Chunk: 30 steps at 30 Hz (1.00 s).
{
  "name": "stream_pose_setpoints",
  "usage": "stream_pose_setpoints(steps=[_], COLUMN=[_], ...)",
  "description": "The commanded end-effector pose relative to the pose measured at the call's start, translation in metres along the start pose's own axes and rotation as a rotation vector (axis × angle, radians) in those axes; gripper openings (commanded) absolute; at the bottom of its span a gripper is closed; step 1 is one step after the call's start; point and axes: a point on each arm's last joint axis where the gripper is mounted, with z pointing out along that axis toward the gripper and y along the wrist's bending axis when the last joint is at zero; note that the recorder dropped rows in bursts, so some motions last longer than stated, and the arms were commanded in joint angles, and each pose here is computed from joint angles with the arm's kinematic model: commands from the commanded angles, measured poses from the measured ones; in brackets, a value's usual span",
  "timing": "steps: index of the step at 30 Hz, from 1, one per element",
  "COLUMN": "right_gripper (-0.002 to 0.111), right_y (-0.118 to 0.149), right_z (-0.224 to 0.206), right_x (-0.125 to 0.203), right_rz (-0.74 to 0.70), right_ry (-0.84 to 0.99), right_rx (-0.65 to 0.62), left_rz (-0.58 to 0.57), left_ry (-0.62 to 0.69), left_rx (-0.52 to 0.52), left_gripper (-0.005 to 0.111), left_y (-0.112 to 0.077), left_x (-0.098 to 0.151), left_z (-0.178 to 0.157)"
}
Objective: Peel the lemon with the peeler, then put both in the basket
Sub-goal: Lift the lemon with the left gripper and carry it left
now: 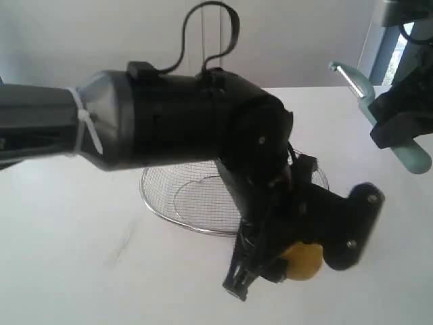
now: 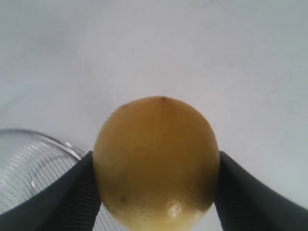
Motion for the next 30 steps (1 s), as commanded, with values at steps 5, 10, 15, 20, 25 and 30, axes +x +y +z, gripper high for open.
stream_pose_setpoints(steps=[5,10,15,20,25,30], right_gripper=[0.000,0.000,0.000,0.000,0.000,0.000], right_y=[-0.004,-0.004,-0.005,-0.004,-0.002,-0.002], right_z=[-0.005,0.001,0.009,0.008,0.006,0.004], right_x=[-0.002,0.000,0.000,-0.011,-0.019,-0.026], right_rz=[0.006,0.012,0.025,0.053,0.091,0.112], right_ry=[-0.038,-0.031,-0.064,-0.183,-0.272,-0.347], right_rx=[0.041,0.036,0.034,0.019,-0.014,-0.014], left_rz=[-0.425,-0.620,-0.677,-0.679,-0.695,-0.712], left_ry=[-0.081,-0.416,-0.603,-0.628,-0.630,-0.658], left_rx=[0.096,0.019,-0.112,-0.181,-0.214,-0.148], left_gripper=[0.000,0.000,0.000,0.000,0.000,0.000], left_y=[0.010,0.007,-0.014,-0.032,-0.037,-0.041], left_x=[0.077,0.138,0.167,0.172,0.169,0.165], left_z=[-0.060,-0.101,-0.131,-0.143,-0.149,-0.150])
